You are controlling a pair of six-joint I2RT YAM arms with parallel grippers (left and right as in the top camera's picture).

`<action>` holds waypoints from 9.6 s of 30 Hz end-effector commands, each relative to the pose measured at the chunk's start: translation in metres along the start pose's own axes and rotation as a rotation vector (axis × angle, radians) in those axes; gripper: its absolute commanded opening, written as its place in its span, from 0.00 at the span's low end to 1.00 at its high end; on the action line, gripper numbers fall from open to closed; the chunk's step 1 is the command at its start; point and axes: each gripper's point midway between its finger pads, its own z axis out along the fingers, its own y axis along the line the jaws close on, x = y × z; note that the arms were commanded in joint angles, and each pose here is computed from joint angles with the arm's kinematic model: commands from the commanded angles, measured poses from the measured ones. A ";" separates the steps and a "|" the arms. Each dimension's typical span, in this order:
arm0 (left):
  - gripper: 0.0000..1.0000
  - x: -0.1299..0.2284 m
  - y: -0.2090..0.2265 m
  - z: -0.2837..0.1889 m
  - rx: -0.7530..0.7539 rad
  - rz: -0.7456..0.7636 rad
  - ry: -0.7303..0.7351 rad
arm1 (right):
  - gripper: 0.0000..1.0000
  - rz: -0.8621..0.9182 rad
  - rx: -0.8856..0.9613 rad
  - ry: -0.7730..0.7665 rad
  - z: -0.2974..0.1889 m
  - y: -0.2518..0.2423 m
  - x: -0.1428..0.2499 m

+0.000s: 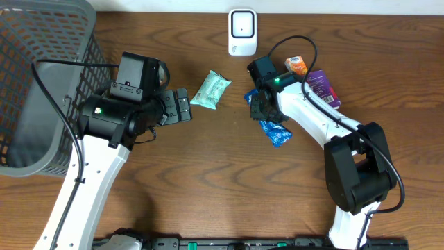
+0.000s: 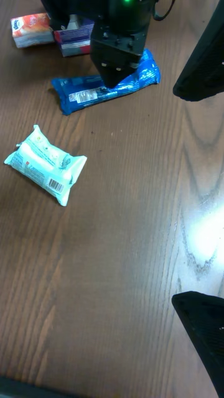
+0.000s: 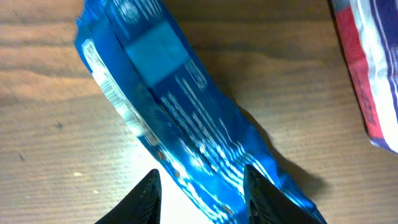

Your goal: Scan the item barcode

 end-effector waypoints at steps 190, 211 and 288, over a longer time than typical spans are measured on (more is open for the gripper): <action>0.98 -0.002 0.004 0.001 -0.017 0.012 -0.001 | 0.65 -0.018 -0.687 0.274 -0.029 -0.067 -0.035; 0.98 -0.002 0.004 0.001 -0.017 0.012 -0.001 | 0.99 -0.001 -0.401 0.075 -0.080 -0.102 -0.060; 0.98 -0.002 0.004 0.001 -0.017 0.012 -0.001 | 0.01 0.164 0.049 -0.146 -0.073 -0.167 -0.069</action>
